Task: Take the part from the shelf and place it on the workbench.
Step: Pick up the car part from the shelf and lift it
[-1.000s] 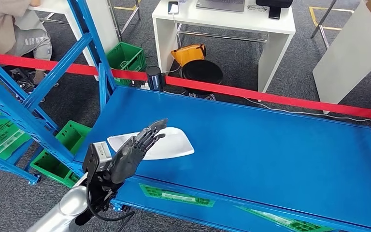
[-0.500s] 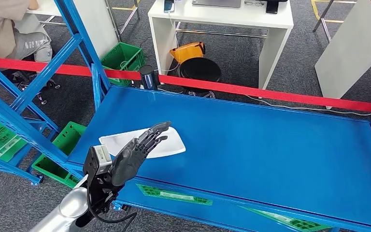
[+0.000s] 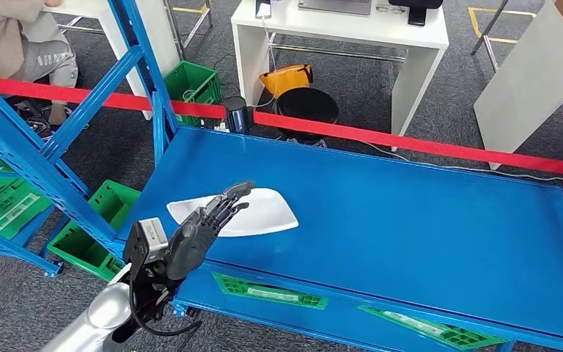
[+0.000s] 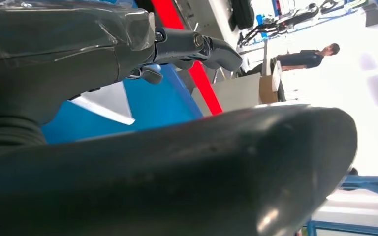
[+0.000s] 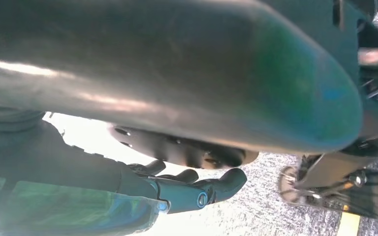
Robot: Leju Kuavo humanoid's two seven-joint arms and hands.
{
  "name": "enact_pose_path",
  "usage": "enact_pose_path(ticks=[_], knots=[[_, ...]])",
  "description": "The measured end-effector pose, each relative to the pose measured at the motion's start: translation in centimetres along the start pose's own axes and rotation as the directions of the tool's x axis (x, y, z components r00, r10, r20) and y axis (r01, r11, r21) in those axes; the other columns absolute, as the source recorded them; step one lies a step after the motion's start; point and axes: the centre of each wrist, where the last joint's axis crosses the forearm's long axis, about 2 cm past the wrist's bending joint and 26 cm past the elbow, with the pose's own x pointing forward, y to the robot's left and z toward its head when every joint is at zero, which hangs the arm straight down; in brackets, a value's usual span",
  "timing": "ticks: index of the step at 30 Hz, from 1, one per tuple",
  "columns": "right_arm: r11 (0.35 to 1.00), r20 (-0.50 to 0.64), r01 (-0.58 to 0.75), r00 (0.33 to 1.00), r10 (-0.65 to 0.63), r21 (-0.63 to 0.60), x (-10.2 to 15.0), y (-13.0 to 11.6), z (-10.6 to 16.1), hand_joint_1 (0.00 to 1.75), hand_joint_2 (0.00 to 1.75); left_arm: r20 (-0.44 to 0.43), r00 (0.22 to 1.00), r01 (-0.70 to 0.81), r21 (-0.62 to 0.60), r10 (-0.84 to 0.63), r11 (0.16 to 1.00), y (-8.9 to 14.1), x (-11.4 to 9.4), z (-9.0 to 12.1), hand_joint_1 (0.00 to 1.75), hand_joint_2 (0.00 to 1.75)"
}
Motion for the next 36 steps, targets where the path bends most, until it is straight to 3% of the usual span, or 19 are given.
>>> enact_pose_path(ticks=[28, 32, 36], knots=[[1.0, -0.001, 0.007, 1.0, -0.007, 0.003, -0.08, 0.11, -0.02, 0.0, 0.0, -0.004, 1.0, -0.007, 0.003, 0.007, 1.0, 0.11, 0.0, 0.07, 0.0, 0.0], [1.0, 0.0, 0.008, 1.0, -0.008, -0.004, -0.18, -0.11, -0.01, 0.0, 0.0, -0.002, 1.0, 0.017, 0.008, -0.017, 1.0, 0.02, -0.1, 0.14, 0.0, 1.75], [1.0, -0.002, 0.01, 1.0, -0.01, -0.008, -0.26, -0.29, 0.01, 0.0, 0.0, 0.005, 0.999, 0.054, 0.011, -0.054, 0.998, 0.0, -0.13, 0.16, 0.0, 1.75]])
